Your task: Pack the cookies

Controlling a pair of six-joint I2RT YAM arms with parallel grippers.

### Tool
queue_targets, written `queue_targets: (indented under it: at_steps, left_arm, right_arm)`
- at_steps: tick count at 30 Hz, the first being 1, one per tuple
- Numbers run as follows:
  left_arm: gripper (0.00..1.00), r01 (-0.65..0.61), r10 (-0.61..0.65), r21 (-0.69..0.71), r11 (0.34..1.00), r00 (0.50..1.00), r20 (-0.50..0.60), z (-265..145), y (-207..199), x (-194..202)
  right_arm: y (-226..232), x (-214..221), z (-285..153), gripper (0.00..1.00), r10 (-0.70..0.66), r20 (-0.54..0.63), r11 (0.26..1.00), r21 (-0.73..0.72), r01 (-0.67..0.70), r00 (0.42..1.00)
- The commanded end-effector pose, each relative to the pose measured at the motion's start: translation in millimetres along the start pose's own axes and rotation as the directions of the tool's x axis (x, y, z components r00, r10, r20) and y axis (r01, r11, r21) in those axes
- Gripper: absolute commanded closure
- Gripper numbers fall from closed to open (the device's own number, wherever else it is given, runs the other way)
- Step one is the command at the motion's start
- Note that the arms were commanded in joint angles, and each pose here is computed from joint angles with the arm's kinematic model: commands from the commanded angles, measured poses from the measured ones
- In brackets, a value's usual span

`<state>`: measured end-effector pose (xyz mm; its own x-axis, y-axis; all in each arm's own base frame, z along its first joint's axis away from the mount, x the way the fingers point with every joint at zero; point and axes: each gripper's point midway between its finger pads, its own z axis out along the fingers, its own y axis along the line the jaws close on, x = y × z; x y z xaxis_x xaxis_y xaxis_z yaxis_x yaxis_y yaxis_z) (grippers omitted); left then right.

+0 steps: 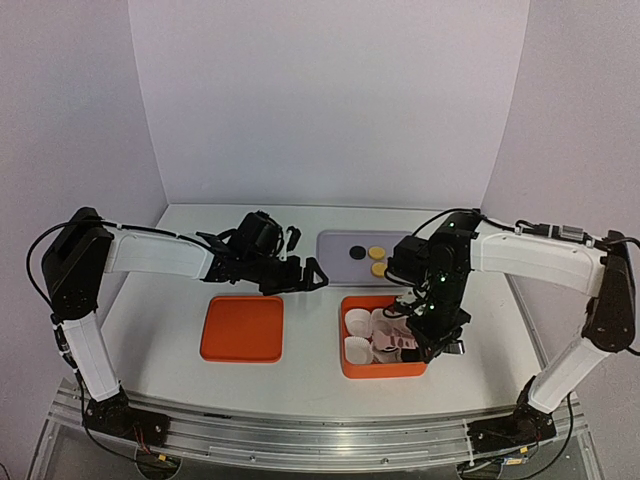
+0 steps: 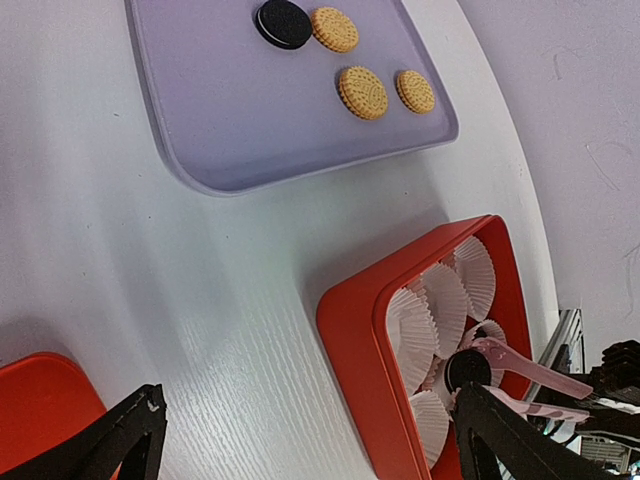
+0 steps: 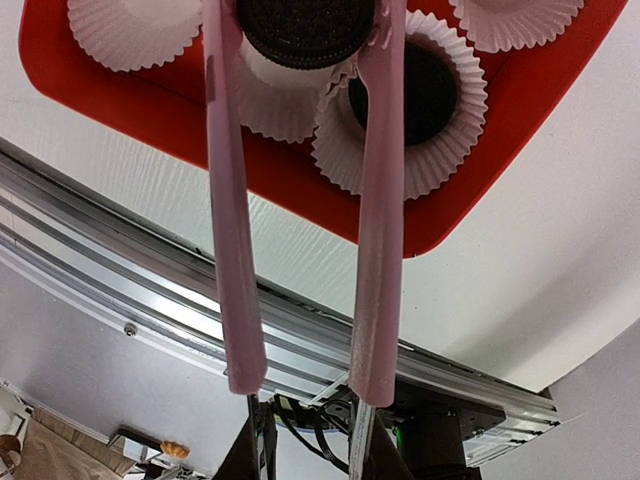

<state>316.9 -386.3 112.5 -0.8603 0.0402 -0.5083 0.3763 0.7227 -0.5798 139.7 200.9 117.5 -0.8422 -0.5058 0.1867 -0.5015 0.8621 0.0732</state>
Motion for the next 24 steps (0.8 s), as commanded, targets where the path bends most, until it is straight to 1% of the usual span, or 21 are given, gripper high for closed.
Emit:
queue_targets:
  at_steps: [1,16,24]
  left_arm:
    - [0.0,-0.011,0.01,0.022,1.0,0.999,0.045,-5,-10,-13]
    - [0.0,-0.017,0.016,0.02,1.0,0.999,0.048,-4,-11,-15]
    - [0.0,-0.016,0.015,0.013,1.0,0.999,0.047,-5,-8,-14]
  right_arm:
    - [-9,37,-3,0.8,0.017,-0.165,0.999,0.051,-0.009,0.986]
    - [1,23,-2,0.8,-0.016,-0.139,1.0,0.007,0.017,0.99]
    - [-1,18,-1,0.77,-0.01,-0.124,1.0,0.022,0.013,0.992]
